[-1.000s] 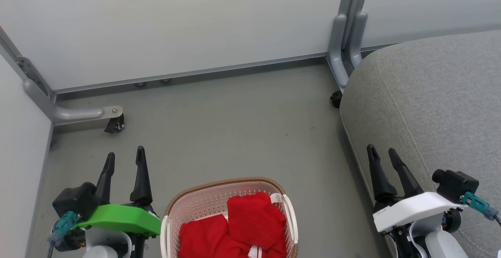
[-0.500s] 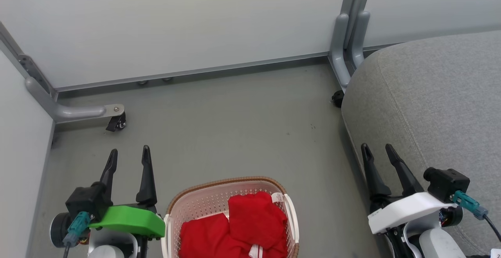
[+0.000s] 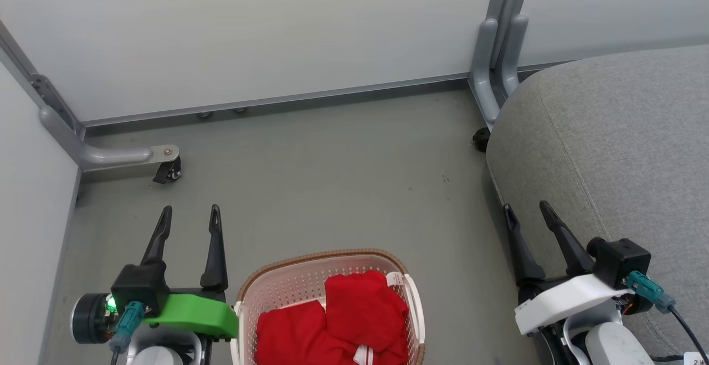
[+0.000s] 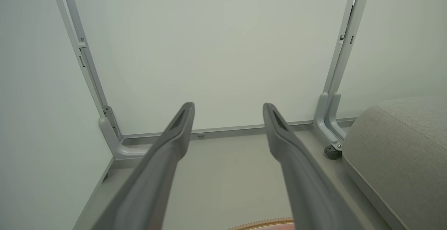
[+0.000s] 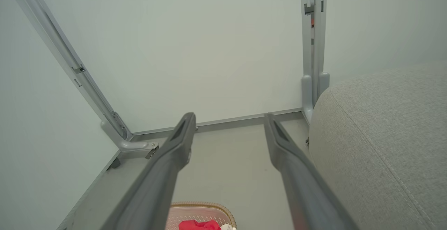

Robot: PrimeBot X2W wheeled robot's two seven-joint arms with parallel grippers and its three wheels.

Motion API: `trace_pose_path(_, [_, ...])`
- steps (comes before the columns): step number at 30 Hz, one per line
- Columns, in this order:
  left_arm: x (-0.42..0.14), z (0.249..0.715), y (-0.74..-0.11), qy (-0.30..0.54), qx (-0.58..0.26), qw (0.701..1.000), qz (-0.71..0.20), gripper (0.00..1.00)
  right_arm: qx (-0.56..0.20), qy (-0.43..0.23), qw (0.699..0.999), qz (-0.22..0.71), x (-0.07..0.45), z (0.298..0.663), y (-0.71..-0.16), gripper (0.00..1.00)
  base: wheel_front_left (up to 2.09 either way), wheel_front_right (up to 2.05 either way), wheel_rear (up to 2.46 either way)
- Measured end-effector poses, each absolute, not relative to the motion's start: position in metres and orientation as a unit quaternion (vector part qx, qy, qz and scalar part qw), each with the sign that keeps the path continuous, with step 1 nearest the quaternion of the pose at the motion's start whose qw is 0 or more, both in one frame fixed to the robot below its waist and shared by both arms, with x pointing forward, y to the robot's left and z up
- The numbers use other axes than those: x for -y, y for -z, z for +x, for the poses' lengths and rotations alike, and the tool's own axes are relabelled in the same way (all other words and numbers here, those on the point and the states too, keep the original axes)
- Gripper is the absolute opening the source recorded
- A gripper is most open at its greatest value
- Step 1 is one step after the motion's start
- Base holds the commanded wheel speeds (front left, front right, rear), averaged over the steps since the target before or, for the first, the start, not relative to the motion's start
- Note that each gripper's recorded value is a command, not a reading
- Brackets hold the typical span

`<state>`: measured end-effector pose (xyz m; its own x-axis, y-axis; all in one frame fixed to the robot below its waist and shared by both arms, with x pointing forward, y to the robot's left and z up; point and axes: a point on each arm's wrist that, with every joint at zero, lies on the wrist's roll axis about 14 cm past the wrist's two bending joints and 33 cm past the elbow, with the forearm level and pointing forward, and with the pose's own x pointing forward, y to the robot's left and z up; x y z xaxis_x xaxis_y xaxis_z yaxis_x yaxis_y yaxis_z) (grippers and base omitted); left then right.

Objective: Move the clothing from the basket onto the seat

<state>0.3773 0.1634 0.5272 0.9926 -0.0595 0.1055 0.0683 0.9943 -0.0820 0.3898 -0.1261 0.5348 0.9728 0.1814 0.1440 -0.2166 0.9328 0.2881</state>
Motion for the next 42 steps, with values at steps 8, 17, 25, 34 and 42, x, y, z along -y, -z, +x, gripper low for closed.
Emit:
trace_pose_path(8, [-0.161,0.377,-0.529,0.038,0.06,0.997,-0.012,1.0,0.062,-0.109,0.984,0.127,0.122,0.39,-0.534,1.0,0.0,0.0,0.0])
trace_pose_path(17, [-0.159,0.375,-0.531,0.043,0.07,0.996,0.022,1.0,0.068,-0.12,0.986,0.096,0.117,0.389,-0.535,1.0,0.0,0.0,0.0])
trace_pose_path(25, [-0.16,0.376,-0.531,0.043,0.071,0.996,0.032,1.0,0.068,-0.125,0.986,0.083,0.114,0.39,-0.534,1.0,0.0,0.0,0.0])
trace_pose_path(34, [-0.161,0.375,-0.528,0.04,0.066,0.997,0.031,1.0,0.064,-0.125,0.987,0.081,0.114,0.391,-0.531,1.0,0.0,0.0,0.0])
trace_pose_path(42, [-0.162,0.377,-0.526,0.04,0.063,0.997,0.029,1.0,0.062,-0.125,0.987,0.081,0.113,0.392,-0.53,1.0,0.0,0.0,0.0])
